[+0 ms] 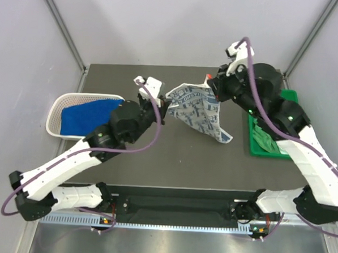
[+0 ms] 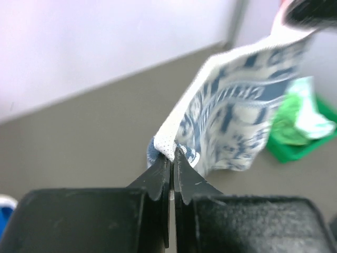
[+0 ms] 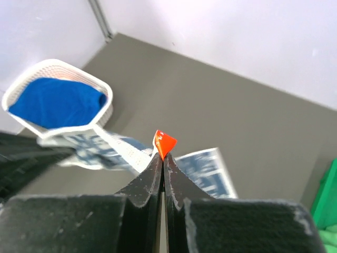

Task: Fold and stack the towels
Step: Flatten out the crumpled towel

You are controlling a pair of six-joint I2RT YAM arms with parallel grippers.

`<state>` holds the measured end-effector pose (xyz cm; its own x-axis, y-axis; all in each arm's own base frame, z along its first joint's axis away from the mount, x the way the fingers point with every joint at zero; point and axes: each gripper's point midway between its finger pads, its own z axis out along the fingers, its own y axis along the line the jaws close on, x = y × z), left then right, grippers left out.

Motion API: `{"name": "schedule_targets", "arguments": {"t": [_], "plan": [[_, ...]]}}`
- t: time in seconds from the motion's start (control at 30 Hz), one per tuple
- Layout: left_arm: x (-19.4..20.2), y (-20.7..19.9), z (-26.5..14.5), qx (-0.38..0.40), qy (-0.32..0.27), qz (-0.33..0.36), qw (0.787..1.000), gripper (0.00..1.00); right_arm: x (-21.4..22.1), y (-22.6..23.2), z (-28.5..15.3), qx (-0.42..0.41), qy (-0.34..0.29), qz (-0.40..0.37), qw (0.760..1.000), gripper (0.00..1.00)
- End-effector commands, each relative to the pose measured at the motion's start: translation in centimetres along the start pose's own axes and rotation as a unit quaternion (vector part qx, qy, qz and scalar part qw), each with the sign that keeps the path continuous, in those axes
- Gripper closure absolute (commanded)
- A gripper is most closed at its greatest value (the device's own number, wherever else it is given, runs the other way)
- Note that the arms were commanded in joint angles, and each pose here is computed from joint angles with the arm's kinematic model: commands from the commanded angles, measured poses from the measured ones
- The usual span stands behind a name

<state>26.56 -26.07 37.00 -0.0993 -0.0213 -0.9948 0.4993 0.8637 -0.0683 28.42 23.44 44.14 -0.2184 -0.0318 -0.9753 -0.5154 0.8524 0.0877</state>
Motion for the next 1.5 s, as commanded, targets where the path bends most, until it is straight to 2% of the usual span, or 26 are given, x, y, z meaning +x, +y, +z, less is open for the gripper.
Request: {"name": "schedule_targets", "arguments": {"t": [0.0,0.07,0.1,0.17,0.27,0.4,0.47,0.5,0.63,0.67,0.7,0.73,0.77,0.83,0.87,0.9,1.0,1.03,1.07,1.13,1.17,1.23,1.27,1.37,1.43,1.47], "plan": [[-6.9,-2.5,-3.9,0.109,-0.069,0.021,0.991,1.00,-3.4,0.9,-3.9,-0.038,-0.052,-0.026,0.998,1.00],[-8.6,-3.7,-5.4,0.157,-0.084,0.041,0.983,1.00,-4.1,0.7,-5.6,-0.041,-0.058,-0.022,0.997,1.00],[-11.0,-3.8,-6.4,0.168,-0.108,0.035,0.979,1.00,-5.0,0.7,-6.5,-0.043,-0.070,-0.018,0.996,1.00],[-12.6,-4.4,-7.3,0.188,-0.120,0.032,0.974,1.00,-5.7,1.0,-8.0,-0.059,-0.077,-0.009,0.995,1.00],[-15.5,-4.2,-8.0,0.184,-0.147,0.019,0.972,1.00,-7.2,1.3,-9.6,-0.070,-0.093,0.005,0.993,1.00],[-16.5,-3.3,-7.4,0.151,-0.149,0.004,0.977,1.00,-8.7,1.7,-10.1,-0.079,-0.108,0.015,0.991,1.00],[-15.9,-2.6,-6.6,0.124,-0.141,-0.001,0.982,1.00,-8.6,1.4,-8.6,-0.063,-0.099,0.012,0.993,1.00],[-15.7,-1.3,-6.0,0.083,-0.136,-0.015,0.987,1.00,-8.4,1.3,-7.9,-0.055,-0.094,0.009,0.994,1.00],[-12.1,0.7,-2.2,0.007,-0.090,-0.006,0.996,1.00,-6.1,0.0,-1.3,-0.012,-0.043,-0.006,0.999,1.00],[-10.9,1.2,-1.1,0.001,-0.075,-0.006,0.997,1.00,-5.0,0.2,0.3,-0.032,-0.025,-0.003,0.999,1.00],[-10.0,3.7,0.4,-0.030,-0.063,-0.010,0.998,1.00,-4.3,-0.4,1.7,-0.032,-0.016,0.001,0.999,1.00],[-8.4,3.5,2.5,-0.001,-0.043,-0.038,0.998,1.00,-3.4,-2.1,4.5,-0.015,-0.006,0.009,1.000,1.00],[-6.5,7.4,4.3,-0.040,-0.026,-0.056,0.997,1.00,-2.1,-2.9,6.1,-0.011,0.009,0.012,1.000,1.00],[-3.1,9.3,8.2,-0.046,0.005,-0.086,0.995,1.00,0.3,-5.5,10.8,0.009,0.034,0.013,0.999,1.00],[-2.0,10.7,9.5,-0.063,0.013,-0.086,0.994,1.00,1.2,-6.4,12.5,0.012,0.042,0.015,0.999,1.00],[0.8,11.3,12.1,-0.070,0.041,-0.081,0.993,1.00,3.0,-8.5,15.7,0.027,0.055,0.017,0.998,1.00],[2.4,13.0,16.5,-0.068,0.043,-0.082,0.993,1.00,4.8,-11.9,20.1,0.053,0.063,0.028,0.996,1.00],[3.3,13.7,19.0,-0.068,0.047,-0.085,0.993,1.00,7.6,-14.1,22.9,0.071,0.085,0.037,0.993,1.00],[3.8,14.3,20.4,-0.064,0.049,-0.089,0.993,1.00,6.5,-15.1,23.8,0.081,0.070,0.038,0.993,1.00],[4.5,15.7,23.9,-0.051,0.058,-0.098,0.992,1.00,8.7,-17.5,26.3,0.095,0.081,0.051,0.991,1.00],[4.7,16.2,24.7,-0.052,0.063,-0.097,0.992,1.00,8.3,-17.8,26.8,0.092,0.072,0.053,0.992,1.00],[7.6,17.6,26.3,-0.058,0.095,-0.093,0.989,1.00,9.6,-19.0,28.1,0.096,0.074,0.055,0.991,1.00],[7.0,17.8,26.8,-0.057,0.088,-0.090,0.990,1.00,9.9,-19.5,28.4,0.099,0.074,0.055,0.991,1.00],[9.0,18.8,27.1,-0.066,0.103,-0.090,0.988,1.00,11.3,-20.5,28.8,0.105,0.078,0.052,0.990,1.00],[9.9,19.5,27.2,-0.071,0.110,-0.091,0.987,1.00,10.5,-20.5,28.4,0.106,0.060,0.051,0.991,1.00],[10.2,19.7,27.2,-0.068,0.115,-0.096,0.986,1.00,12.0,-20.6,28.2,0.109,0.073,0.053,0.990,1.00]]}}
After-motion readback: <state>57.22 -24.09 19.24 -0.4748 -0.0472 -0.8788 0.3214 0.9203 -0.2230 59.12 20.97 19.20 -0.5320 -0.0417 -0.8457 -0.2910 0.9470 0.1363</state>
